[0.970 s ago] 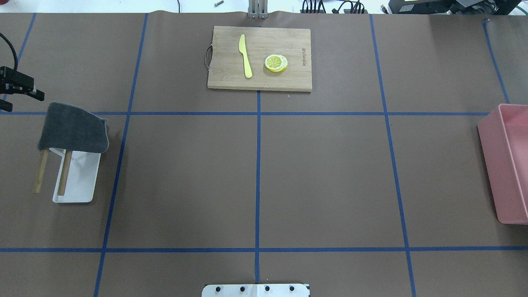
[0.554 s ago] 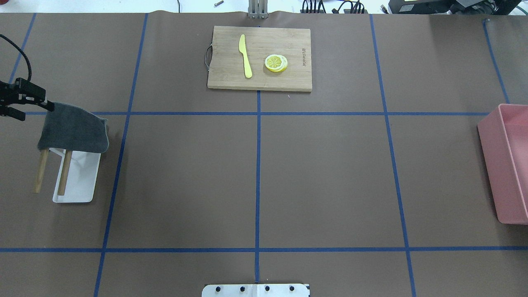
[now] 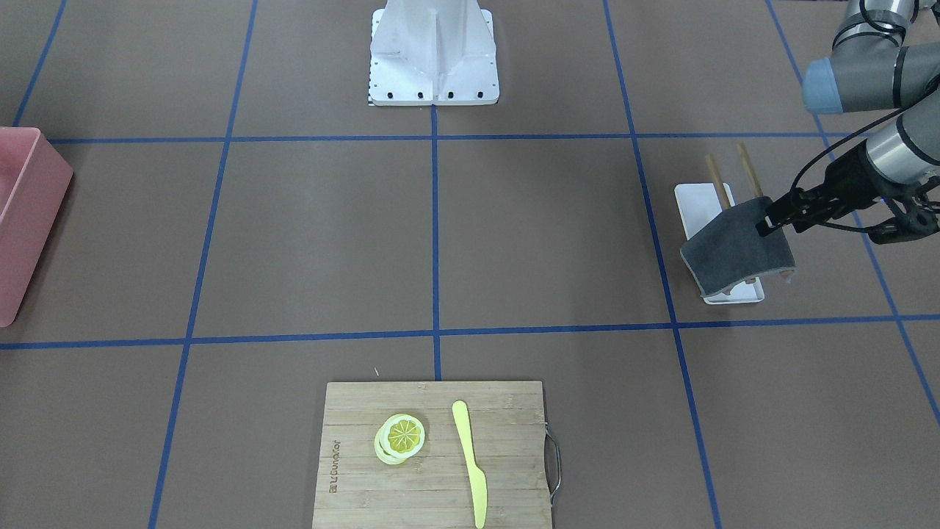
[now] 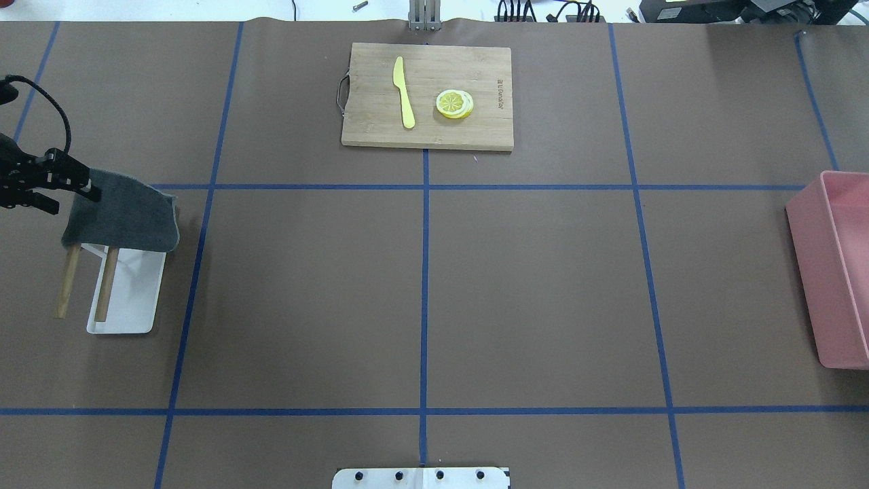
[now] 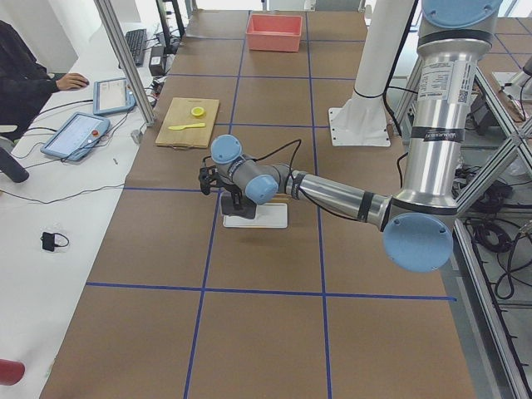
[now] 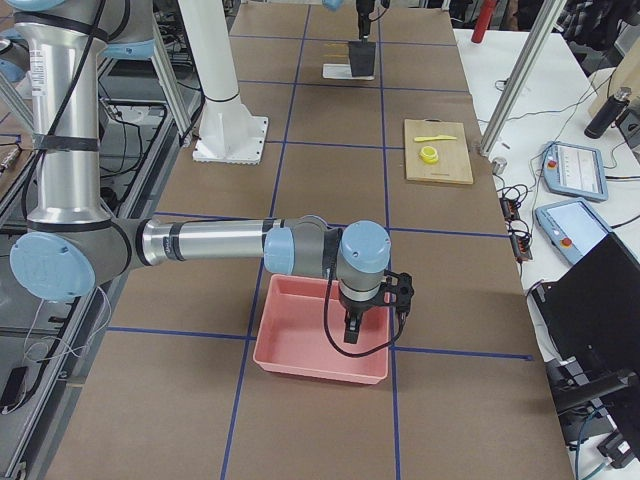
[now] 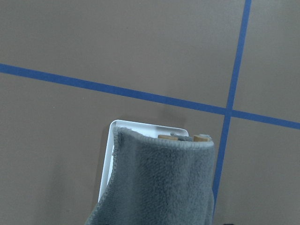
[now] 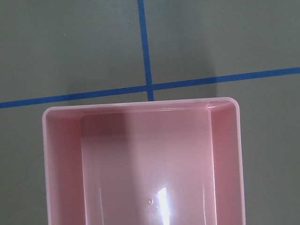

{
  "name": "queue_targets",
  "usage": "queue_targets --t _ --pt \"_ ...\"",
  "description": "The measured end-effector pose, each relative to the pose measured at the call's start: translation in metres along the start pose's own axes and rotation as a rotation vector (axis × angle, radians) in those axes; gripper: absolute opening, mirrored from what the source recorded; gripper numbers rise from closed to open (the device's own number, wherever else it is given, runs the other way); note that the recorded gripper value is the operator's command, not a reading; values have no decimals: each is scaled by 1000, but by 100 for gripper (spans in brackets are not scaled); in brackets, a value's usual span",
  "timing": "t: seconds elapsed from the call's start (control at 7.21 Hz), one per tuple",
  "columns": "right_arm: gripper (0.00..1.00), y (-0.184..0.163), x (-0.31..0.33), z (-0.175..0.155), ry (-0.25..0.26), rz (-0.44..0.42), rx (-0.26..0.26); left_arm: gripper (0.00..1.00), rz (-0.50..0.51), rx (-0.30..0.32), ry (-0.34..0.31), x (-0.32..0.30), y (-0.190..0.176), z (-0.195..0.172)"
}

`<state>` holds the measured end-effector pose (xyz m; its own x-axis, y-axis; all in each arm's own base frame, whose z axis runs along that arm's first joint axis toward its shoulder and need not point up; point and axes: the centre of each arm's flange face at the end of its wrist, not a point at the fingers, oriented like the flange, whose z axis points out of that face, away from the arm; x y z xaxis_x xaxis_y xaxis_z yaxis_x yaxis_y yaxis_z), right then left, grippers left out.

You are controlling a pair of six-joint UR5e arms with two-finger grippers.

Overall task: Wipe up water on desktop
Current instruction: 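Reach the left gripper down to the grey towel on the white rack and grasp it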

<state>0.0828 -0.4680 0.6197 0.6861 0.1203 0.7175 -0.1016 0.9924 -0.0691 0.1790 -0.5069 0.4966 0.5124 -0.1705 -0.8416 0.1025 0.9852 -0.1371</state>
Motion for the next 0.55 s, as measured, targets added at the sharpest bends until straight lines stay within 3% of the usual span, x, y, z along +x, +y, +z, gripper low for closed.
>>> queue_targets --t 0.55 --pt "100 -1 -3 -2 -8 -2 4 7 -1 -3 -2 -4 2 2"
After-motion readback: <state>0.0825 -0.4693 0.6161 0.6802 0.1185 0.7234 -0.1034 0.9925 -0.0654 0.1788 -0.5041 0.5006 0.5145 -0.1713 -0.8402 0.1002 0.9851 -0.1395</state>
